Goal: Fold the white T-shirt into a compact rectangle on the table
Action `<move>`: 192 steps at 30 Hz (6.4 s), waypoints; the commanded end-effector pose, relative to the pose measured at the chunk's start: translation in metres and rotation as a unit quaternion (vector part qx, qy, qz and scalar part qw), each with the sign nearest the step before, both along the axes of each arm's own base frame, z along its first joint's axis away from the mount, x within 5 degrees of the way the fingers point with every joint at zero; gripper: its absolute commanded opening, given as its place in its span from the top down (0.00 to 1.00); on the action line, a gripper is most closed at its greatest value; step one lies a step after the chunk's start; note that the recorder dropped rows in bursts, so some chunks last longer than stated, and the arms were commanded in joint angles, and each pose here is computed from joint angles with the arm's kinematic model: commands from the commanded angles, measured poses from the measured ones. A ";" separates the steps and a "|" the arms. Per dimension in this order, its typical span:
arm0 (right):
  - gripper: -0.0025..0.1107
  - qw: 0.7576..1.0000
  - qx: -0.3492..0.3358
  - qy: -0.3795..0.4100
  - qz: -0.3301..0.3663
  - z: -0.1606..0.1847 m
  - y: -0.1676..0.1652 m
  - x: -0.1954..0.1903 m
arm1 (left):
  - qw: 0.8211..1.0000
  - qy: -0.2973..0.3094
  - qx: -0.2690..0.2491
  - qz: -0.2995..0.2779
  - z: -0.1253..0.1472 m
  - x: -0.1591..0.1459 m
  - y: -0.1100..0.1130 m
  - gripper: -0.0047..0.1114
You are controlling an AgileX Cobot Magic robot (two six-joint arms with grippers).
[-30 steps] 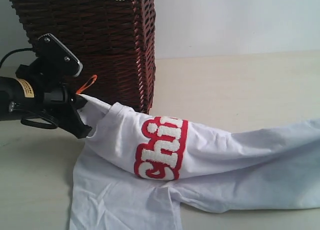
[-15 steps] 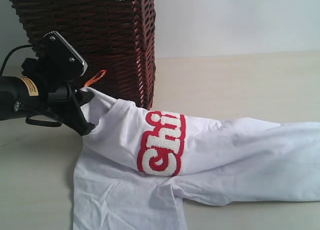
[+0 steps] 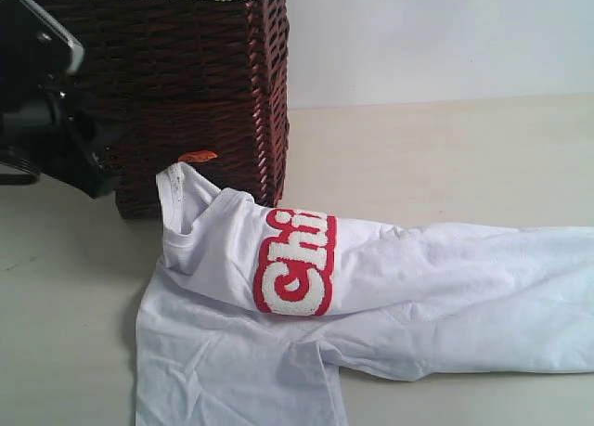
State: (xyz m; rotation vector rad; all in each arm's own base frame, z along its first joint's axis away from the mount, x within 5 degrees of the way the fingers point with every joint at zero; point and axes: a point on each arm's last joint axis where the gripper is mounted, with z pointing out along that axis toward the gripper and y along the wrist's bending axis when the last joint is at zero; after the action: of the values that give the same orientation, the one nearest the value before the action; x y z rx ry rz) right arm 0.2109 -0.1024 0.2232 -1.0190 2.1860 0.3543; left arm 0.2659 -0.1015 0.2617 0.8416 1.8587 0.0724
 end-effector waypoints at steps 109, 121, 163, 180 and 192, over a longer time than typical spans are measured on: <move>0.98 0.938 0.044 0.144 -0.312 -0.130 -0.060 0.080 | 0.944 -0.098 -0.208 0.235 -0.010 -0.202 0.100 0.96; 0.98 0.934 0.142 0.016 -0.326 -0.076 -0.053 0.096 | 0.944 -0.098 -0.208 0.235 -0.010 -0.202 0.100 0.96; 0.47 0.959 -0.008 0.107 -0.263 -0.145 -0.082 0.069 | 0.944 -0.098 -0.208 0.235 -0.010 -0.202 0.100 0.96; 0.98 0.965 0.111 0.179 -0.156 -0.065 -0.042 0.045 | 0.944 -0.098 -0.208 0.235 -0.010 -0.202 0.100 0.96; 0.98 0.928 0.261 0.135 -0.229 -0.046 -0.035 0.062 | 0.944 -0.098 -0.208 0.235 -0.010 -0.202 0.100 0.96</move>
State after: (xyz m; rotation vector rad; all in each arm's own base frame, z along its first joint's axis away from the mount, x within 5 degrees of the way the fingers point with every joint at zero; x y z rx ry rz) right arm 0.2663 -0.1376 0.1699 -0.2760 2.3760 0.8244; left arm 0.0640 -0.0015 0.2527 0.0922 1.7651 0.0549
